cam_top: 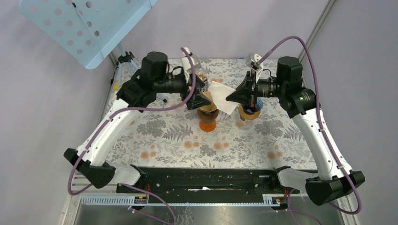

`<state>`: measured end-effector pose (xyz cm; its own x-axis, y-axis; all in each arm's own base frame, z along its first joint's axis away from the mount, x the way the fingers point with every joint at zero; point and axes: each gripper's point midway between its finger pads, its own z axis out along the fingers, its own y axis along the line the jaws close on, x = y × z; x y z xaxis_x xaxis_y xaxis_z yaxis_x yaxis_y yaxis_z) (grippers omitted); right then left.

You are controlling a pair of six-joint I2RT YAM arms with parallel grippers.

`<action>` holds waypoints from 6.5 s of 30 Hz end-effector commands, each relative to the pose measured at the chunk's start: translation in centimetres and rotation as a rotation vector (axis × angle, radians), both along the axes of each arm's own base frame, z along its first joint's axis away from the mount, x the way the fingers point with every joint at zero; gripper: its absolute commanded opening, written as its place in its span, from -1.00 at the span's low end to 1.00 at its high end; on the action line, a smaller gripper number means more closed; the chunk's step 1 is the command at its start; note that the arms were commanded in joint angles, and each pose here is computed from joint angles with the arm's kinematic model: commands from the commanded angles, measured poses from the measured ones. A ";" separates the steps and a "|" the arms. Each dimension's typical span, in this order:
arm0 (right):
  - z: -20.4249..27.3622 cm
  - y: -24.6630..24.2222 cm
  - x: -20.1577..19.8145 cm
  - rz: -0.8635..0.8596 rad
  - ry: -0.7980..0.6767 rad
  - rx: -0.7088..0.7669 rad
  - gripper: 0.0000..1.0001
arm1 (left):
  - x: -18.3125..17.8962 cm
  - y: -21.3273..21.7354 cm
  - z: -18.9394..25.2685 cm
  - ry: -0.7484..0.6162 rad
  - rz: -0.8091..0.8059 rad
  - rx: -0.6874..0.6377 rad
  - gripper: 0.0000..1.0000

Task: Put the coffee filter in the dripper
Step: Place the coffee filter in the coffee dripper.

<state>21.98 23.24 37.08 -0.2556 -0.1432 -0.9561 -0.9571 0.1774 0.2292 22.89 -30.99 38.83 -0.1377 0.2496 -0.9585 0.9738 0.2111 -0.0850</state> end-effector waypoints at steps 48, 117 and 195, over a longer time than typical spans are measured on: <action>-2.2 -1.5 -2.4 0.087 0.058 -0.019 0.24 | -4.2 -4.6 -3.5 0.232 -0.209 0.042 -1.00; -0.2 0.2 -3.0 0.196 0.199 0.148 -1.00 | -1.5 0.6 -2.8 0.146 -0.131 -0.082 0.33; -0.1 0.2 -1.4 0.102 0.168 0.122 -1.00 | -3.1 -0.8 -4.5 0.272 -0.211 -0.097 0.25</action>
<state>20.67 23.43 35.48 -0.4687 -0.0663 -0.8809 -0.8834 0.0380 0.4672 20.54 -31.92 31.88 -0.4413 0.2573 -0.8597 0.8935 0.0372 -0.4476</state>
